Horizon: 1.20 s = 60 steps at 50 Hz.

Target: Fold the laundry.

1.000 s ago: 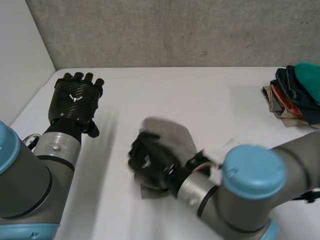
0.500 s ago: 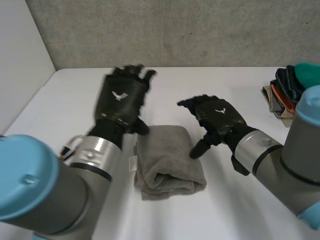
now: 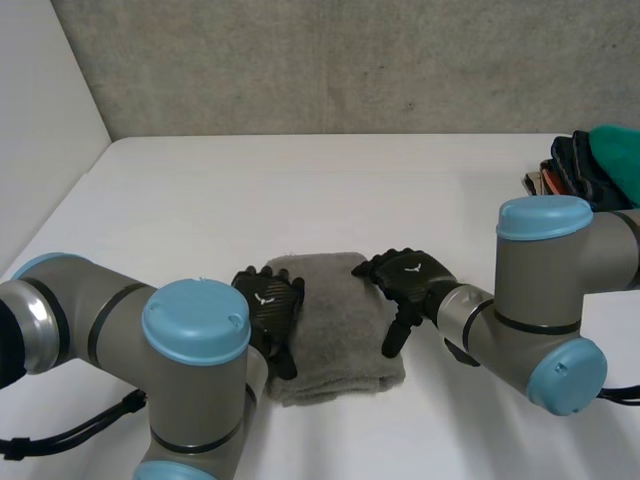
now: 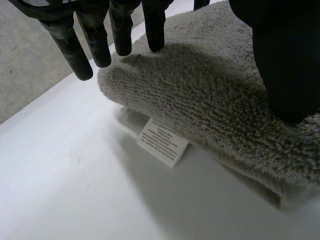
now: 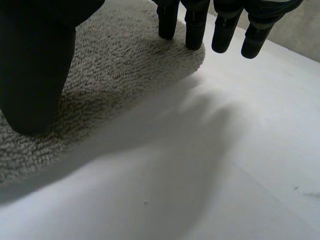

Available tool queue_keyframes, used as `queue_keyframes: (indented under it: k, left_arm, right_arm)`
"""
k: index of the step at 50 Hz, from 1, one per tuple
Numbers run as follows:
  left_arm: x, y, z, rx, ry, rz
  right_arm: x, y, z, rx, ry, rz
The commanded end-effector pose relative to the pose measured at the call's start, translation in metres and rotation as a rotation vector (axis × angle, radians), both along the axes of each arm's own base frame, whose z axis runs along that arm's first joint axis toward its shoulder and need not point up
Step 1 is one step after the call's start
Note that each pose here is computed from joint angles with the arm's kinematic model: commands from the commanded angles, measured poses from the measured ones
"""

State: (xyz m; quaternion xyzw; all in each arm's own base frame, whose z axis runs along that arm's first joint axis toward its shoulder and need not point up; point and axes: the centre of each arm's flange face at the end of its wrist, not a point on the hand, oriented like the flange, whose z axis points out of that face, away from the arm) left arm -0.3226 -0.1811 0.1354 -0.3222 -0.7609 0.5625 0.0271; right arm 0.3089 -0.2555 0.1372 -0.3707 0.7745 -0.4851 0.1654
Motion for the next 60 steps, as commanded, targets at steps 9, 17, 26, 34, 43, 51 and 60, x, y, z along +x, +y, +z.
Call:
queue_keyframes:
  k: [9,17,26,34,43,51,60]
  left_arm:
    - [-0.009,-0.011,0.082,-0.175,0.188,-0.048]
    - [-0.022,-0.023,0.14,-0.255,0.331,-0.313]
    - [-0.037,-0.01,0.166,-0.187,0.394,-0.593]
    - [-0.046,-0.007,0.16,-0.134,0.411,-0.685]
    - [-0.048,-0.004,0.16,-0.132,0.411,-0.694]
    - [-0.047,-0.004,0.16,-0.131,0.412,-0.692]
    - [-0.047,-0.005,0.16,-0.131,0.413,-0.687]
  right_arm:
    - [0.011,0.041,0.047,-0.302,0.044,0.057]
    - [0.003,0.096,0.027,-0.377,0.093,0.155]
    - [0.008,0.116,-0.016,-0.41,0.073,0.186]
    - [0.018,0.1,-0.032,-0.473,0.051,0.146]
    - [0.027,0.086,-0.042,-0.511,0.032,0.133]
    - [0.035,0.078,-0.039,-0.549,0.001,0.129]
    - [0.044,0.07,-0.038,-0.565,-0.028,0.144]
